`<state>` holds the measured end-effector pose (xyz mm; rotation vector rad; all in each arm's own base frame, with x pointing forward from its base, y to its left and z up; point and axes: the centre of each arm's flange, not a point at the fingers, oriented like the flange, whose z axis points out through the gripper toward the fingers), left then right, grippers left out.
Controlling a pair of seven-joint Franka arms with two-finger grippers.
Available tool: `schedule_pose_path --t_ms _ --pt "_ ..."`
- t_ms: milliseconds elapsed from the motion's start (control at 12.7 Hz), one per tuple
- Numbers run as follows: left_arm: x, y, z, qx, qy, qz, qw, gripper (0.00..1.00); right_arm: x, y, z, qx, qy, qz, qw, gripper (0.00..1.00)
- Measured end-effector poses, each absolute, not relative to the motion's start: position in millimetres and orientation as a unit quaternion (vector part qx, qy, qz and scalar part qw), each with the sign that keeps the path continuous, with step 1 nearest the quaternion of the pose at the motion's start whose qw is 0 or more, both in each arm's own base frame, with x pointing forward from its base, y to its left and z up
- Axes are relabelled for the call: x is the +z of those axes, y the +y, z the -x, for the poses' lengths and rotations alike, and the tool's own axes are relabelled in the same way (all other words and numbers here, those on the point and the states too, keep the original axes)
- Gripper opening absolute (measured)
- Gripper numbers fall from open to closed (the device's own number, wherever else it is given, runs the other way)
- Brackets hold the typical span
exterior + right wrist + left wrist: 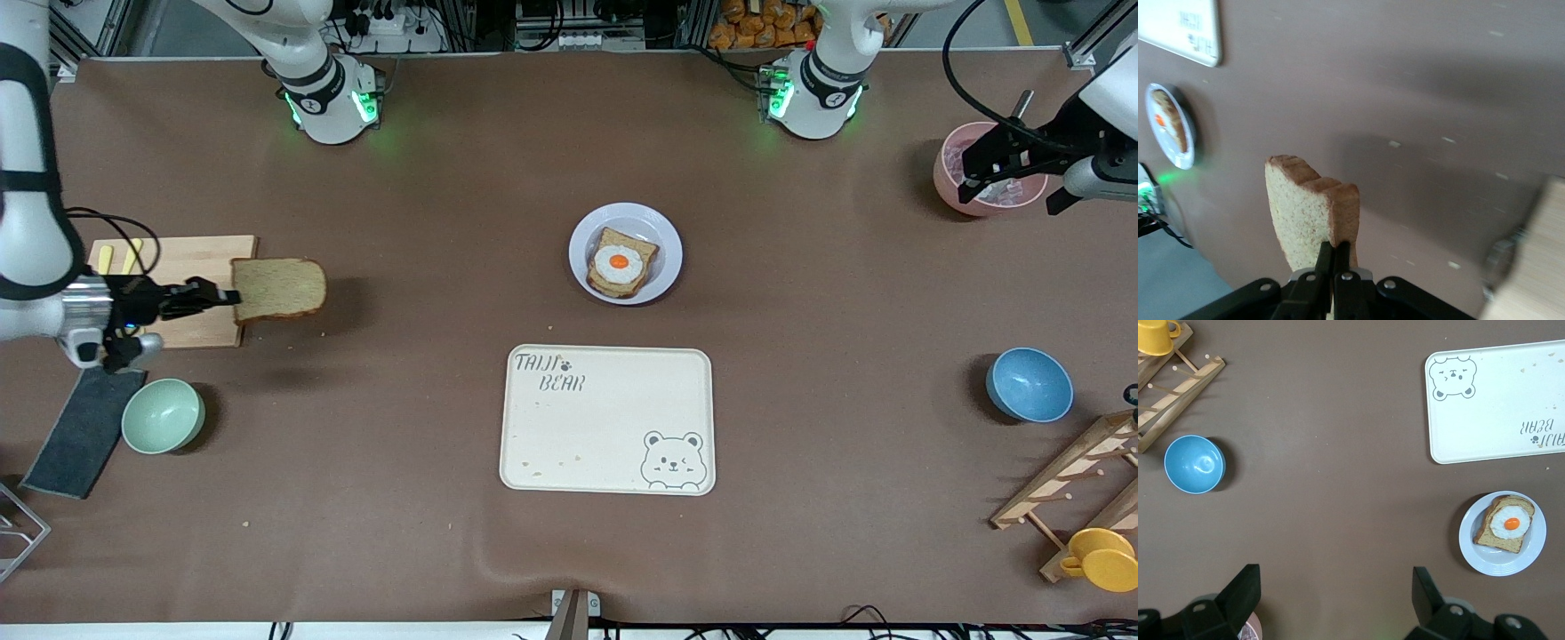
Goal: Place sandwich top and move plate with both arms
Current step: 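Carry the bread slice with the right gripper to the white plate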
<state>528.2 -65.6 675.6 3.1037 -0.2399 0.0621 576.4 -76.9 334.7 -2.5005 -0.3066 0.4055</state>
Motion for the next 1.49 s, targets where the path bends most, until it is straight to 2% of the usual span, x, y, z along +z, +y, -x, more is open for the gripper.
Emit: schedule_pose_path --t_ms 314,549,1099,1491 --pt "676 -67 -528 0.02 -0.079 -0.997 0.015 1.0 347 28 -583 0.176 -0.106 0.929 0.306 0.04" --pt "676 -72 -527 0.02 -0.083 -0.996 0.015 1.0 349 96 -573 0.199 -0.1 0.923 0.314 0.04" --pt "675 -74 -527 0.02 -0.084 -0.996 0.015 1.0 321 230 -508 0.17 -0.075 0.925 0.331 0.04" --pt "675 -73 -527 0.019 -0.084 -0.996 0.015 1.0 317 357 -450 0.134 -0.039 0.943 0.303 0.04"
